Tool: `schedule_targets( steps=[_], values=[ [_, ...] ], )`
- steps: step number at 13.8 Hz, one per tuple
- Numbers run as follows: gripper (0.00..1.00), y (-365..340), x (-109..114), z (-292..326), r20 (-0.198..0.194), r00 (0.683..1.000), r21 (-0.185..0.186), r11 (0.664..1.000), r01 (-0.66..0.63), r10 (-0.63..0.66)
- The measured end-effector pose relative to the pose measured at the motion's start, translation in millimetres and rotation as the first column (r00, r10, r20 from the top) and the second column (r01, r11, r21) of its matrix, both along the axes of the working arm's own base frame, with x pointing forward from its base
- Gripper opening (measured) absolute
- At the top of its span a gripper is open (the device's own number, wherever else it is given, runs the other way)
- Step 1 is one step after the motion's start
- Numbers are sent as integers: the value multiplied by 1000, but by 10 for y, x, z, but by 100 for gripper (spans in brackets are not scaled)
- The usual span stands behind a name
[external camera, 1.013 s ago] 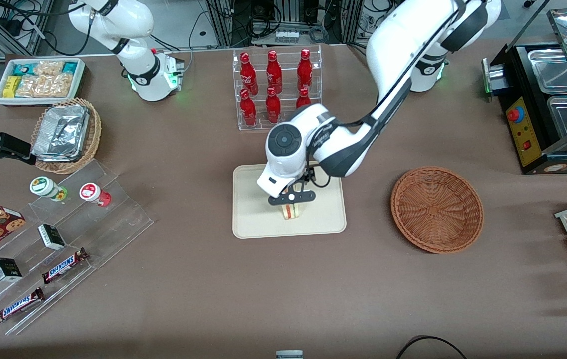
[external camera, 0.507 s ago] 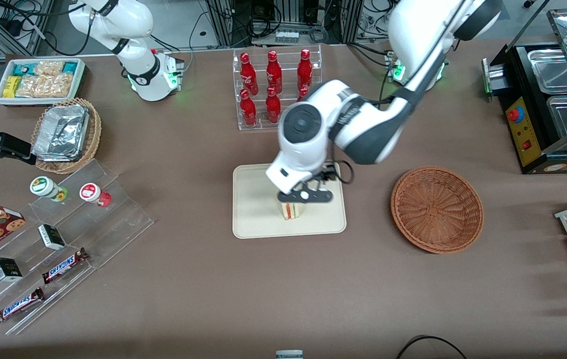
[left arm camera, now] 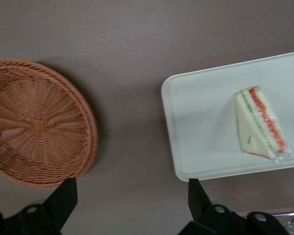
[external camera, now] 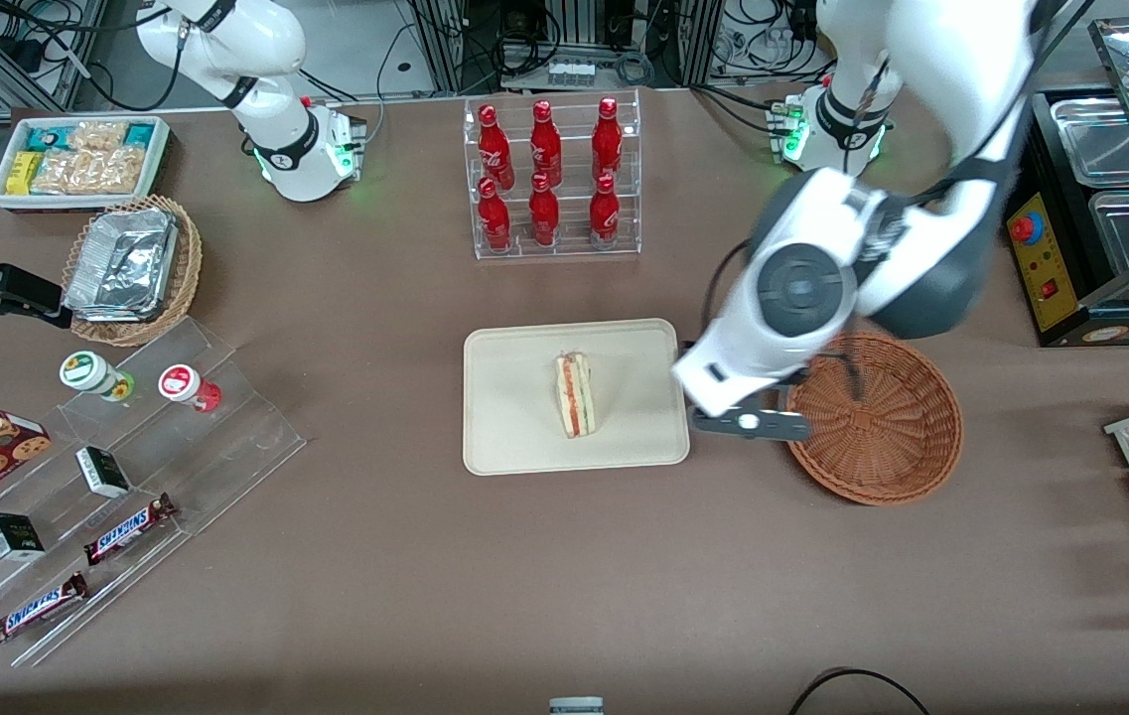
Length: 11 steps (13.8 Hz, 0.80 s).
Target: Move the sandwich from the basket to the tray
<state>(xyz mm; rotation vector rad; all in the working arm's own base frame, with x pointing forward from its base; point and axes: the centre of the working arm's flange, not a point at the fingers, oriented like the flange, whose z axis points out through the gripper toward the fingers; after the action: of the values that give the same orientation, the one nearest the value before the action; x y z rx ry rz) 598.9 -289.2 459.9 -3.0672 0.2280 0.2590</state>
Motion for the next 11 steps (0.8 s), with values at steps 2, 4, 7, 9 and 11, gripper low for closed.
schedule_targets(
  steps=[2,4,7,9,11],
  values=[
    [100,366,39,89,-9,1000,-18,1000,3,-3],
    [100,589,72,168,-3,1000,-25,1000,-14,14],
    [100,868,68,318,6,999,-15,999,-43,43],
    [100,1249,35,458,6,999,-5,999,-34,34],
    [100,1676,-48,637,-1,1000,-34,999,-22,22]
  ],
)
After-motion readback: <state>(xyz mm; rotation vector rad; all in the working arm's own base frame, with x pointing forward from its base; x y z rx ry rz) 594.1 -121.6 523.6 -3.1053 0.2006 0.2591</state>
